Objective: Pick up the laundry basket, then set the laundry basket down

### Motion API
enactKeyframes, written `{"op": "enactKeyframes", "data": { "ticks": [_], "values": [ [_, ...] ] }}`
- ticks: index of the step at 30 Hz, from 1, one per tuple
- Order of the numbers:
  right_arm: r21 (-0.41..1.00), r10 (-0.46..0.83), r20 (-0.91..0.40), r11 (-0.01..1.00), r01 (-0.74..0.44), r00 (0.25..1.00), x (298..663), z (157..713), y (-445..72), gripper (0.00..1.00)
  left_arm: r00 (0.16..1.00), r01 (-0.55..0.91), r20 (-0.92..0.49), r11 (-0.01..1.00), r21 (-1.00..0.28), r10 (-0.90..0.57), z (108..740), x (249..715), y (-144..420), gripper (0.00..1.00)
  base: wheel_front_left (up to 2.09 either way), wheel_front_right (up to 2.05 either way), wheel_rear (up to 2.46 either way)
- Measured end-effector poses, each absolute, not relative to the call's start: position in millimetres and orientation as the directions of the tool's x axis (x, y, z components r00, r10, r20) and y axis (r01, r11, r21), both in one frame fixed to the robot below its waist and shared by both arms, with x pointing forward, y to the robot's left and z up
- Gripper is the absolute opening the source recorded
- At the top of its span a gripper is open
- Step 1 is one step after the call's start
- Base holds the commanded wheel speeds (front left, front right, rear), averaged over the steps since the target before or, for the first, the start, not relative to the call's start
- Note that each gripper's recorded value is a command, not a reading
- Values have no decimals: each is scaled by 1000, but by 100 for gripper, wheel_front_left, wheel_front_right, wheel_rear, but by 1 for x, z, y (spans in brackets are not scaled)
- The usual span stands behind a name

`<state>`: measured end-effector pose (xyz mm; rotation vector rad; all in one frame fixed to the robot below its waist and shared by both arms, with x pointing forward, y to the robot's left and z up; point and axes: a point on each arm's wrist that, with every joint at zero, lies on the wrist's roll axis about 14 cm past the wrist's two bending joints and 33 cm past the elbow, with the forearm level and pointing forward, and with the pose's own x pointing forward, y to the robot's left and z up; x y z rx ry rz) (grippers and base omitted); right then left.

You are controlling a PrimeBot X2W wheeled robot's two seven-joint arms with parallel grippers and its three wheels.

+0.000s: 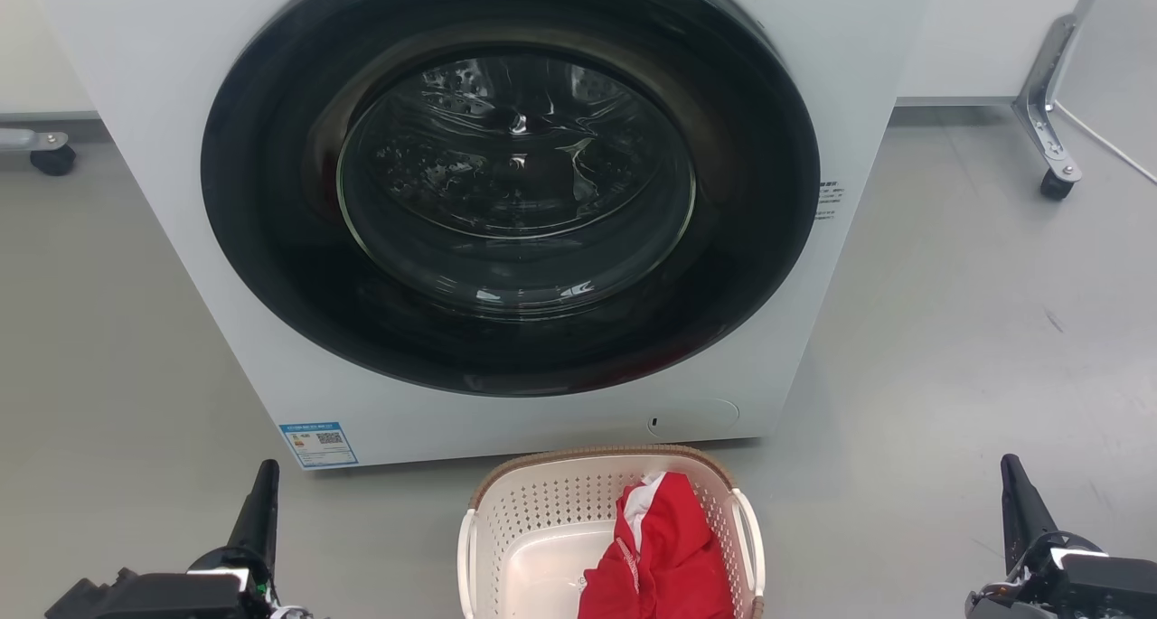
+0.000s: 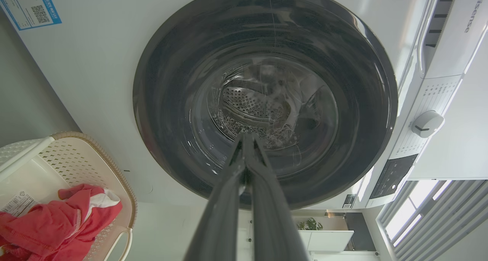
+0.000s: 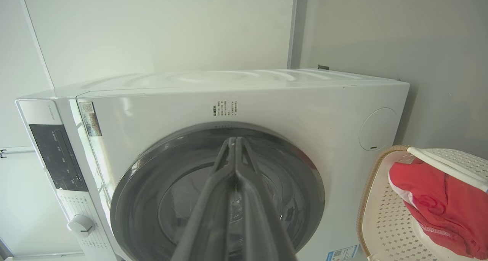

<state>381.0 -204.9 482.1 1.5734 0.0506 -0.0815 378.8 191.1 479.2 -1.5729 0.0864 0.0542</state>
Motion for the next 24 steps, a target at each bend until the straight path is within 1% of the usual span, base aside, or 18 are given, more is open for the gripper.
{"op": "enactKeyframes", "data": {
  "ticks": [24],
  "values": [
    [996,-19,-84,-4,84,996,381,482,-205,0,996,-90,-89,-3,-996,-21,479,379,191,0,0,0,0]
  ]
}}
